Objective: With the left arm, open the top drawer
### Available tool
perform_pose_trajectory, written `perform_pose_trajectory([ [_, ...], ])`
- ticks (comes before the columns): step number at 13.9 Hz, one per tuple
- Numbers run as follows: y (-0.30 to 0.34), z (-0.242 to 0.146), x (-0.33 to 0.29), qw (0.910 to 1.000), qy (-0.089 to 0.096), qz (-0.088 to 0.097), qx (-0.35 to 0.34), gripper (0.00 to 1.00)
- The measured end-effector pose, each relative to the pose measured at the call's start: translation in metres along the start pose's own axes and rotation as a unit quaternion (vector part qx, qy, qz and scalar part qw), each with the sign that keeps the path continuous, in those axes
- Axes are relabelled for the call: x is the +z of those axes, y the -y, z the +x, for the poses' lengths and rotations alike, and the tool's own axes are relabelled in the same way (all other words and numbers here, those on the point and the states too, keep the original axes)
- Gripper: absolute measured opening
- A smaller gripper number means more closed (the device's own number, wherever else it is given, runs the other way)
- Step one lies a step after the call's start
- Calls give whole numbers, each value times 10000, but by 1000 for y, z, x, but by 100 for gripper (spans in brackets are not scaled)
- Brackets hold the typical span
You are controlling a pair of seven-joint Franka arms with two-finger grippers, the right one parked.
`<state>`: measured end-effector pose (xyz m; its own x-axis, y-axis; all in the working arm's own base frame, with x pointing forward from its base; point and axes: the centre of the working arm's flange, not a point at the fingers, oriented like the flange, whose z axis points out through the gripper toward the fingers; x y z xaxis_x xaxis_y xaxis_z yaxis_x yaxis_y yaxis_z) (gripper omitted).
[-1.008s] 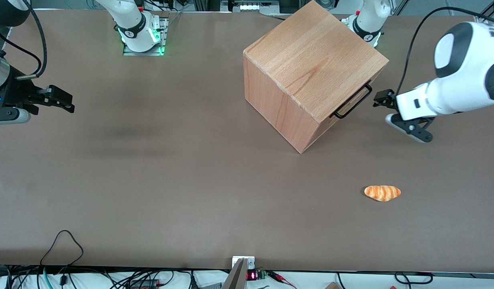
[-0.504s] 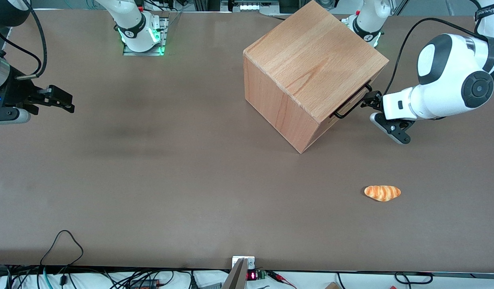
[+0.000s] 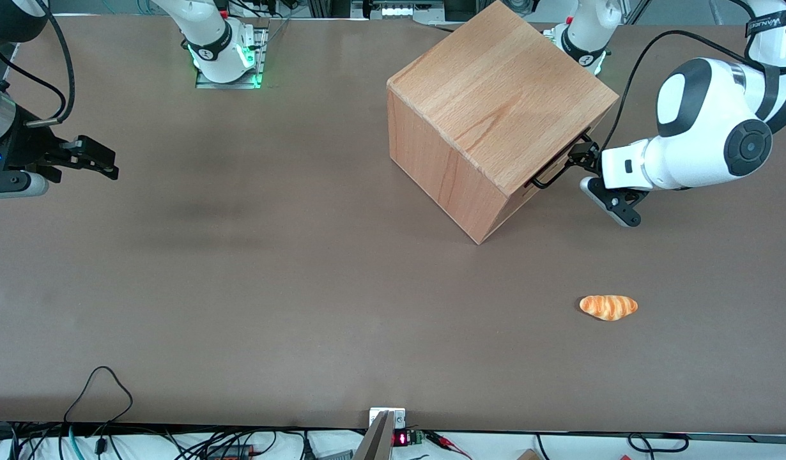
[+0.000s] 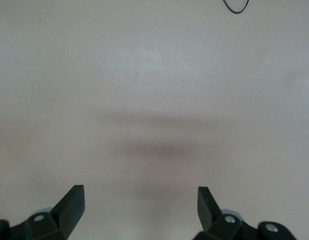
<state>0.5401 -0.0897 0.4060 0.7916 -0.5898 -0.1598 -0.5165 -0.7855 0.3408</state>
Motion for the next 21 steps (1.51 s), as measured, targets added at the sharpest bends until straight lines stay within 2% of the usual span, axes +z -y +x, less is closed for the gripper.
perform_pose_trajectory([
  [4, -4, 2, 3, 9999, 28, -6, 122, 100],
  [9, -3, 4, 17, 9979, 25, 13, 647, 100],
  [16, 3, 7, 28, 9979, -33, 56, 649, 100],
  [17, 5, 7, 28, 9979, -65, 79, 641, 100],
  [19, 12, 10, 31, 9977, -253, 214, 597, 100],
  [21, 19, 8, 27, 9974, -365, 245, 571, 100],
])
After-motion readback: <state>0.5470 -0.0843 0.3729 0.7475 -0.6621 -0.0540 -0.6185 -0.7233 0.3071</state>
